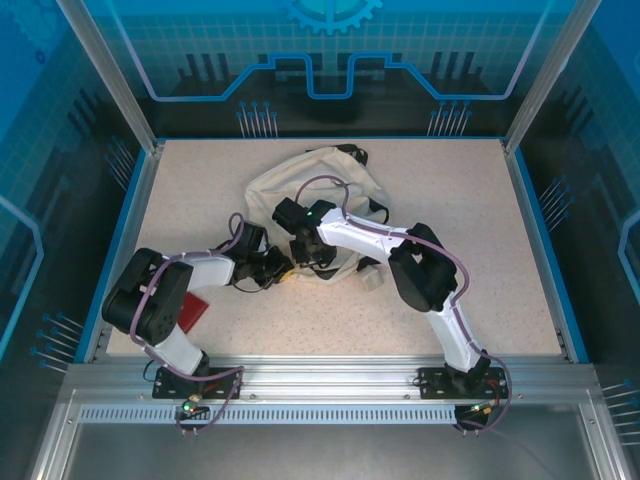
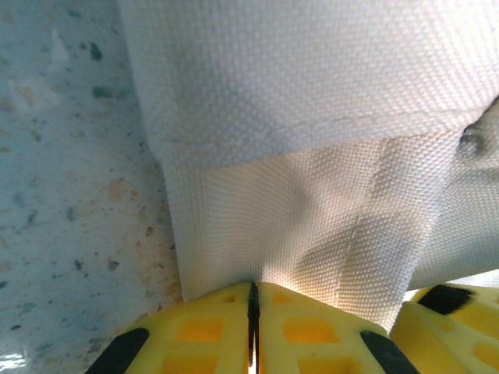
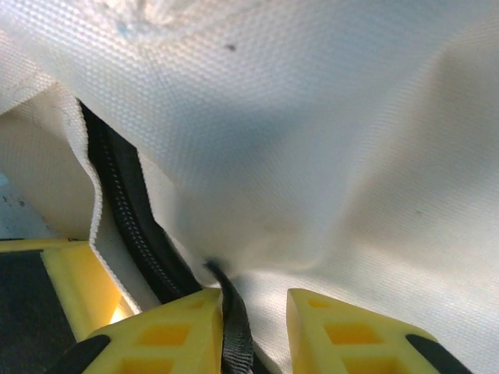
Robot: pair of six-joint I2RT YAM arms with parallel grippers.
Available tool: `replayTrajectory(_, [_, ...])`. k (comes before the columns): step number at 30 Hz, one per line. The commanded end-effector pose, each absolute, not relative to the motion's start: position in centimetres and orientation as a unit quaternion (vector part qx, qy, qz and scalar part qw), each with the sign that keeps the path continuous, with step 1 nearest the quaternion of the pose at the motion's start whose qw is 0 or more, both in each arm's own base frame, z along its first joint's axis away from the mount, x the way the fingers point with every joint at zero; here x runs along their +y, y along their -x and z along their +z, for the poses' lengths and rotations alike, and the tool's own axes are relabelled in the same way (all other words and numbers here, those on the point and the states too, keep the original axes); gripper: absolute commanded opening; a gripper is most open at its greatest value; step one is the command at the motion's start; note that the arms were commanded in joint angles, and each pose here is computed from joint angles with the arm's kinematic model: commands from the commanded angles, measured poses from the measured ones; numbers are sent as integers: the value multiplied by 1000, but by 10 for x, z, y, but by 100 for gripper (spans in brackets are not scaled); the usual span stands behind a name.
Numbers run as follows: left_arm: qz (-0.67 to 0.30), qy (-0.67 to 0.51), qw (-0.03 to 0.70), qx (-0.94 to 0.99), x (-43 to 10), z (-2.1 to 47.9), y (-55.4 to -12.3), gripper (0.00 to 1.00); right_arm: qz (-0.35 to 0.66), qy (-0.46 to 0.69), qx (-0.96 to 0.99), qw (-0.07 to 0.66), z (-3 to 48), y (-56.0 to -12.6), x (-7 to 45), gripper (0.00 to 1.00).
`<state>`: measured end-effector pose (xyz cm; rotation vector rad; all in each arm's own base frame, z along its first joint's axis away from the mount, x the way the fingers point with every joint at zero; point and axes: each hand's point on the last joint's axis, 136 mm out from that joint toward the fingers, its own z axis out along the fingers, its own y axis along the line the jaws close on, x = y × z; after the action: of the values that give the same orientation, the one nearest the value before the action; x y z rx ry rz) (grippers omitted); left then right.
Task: Pack books, pencil case, and school supplies into a backpack
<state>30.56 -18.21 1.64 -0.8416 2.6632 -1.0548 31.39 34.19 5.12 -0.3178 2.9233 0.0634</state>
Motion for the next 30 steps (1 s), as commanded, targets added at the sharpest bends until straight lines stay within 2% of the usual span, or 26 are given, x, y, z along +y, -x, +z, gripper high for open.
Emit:
replayTrajectory(1, [-328,285,52,899,-173,-2,-290,12,15,104,989,106,66,-310,338,23])
replayTrajectory(5, [-330,285,54,898,-174,0,-290,12,28,106,989,97,61,-309,343,20])
replayTrajectory(10, [-332,284,56,898,-174,2,-291,12,37,105,991,80,51,-309,346,29])
replayTrajectory(20, [-332,284,55,898,-174,3,-291,12,63,86,993,51,35,-309,346,27])
replayTrajectory(26, [-330,285,55,898,-173,3,-291,12,70,88,991,75,50,-314,346,9])
replayTrajectory(30, [-329,284,56,899,-173,3,-291,12,51,77,990,106,68,-318,330,4])
